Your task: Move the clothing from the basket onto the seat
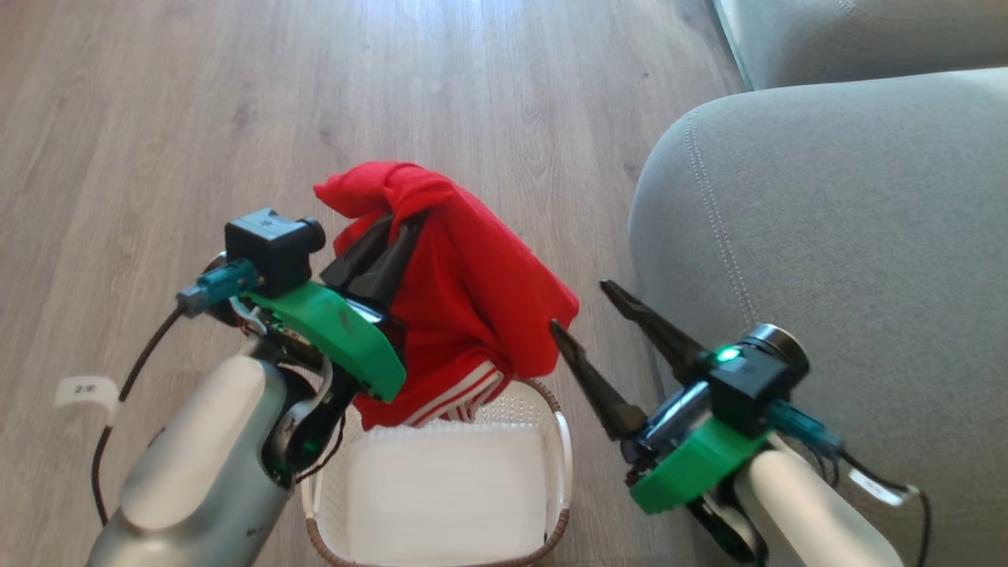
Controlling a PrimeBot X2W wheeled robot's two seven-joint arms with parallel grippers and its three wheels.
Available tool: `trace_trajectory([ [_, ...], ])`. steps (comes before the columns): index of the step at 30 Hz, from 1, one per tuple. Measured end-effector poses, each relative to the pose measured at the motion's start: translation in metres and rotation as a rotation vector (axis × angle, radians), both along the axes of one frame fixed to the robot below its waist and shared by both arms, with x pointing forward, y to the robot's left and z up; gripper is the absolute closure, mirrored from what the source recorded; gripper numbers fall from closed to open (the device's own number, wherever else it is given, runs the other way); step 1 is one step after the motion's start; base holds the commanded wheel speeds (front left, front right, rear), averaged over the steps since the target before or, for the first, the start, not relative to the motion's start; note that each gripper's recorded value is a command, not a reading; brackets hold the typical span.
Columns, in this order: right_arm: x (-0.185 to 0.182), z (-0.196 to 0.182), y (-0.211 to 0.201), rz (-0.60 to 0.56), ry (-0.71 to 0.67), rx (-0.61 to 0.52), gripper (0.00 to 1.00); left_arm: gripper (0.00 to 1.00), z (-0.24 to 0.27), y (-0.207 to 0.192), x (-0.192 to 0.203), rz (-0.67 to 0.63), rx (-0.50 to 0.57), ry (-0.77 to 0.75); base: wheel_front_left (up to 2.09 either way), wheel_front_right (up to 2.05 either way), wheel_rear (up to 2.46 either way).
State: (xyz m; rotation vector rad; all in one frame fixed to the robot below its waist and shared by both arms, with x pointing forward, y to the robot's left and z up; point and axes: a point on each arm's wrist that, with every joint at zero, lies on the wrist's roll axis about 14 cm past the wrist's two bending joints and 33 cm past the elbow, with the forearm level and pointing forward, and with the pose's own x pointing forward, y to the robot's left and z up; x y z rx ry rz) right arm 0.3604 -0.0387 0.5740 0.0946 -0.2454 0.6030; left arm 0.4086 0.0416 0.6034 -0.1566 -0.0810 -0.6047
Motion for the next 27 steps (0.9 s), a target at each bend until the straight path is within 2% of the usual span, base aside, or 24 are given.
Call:
trace_trajectory([
  [16, 0.023, -0.03, 0.059, 0.156, 0.099, -0.111, 0.0, 1.0, -0.018, -0.009, -0.009, -0.027, 0.012, 0.048, 0.0, 0.0, 0.0],
  [27, 0.041, -0.054, 0.077, 0.18, 0.168, -0.194, 0.0, 1.0, -0.028, -0.019, -0.021, -0.07, 0.028, 0.072, 0.0, 0.0, 0.0],
])
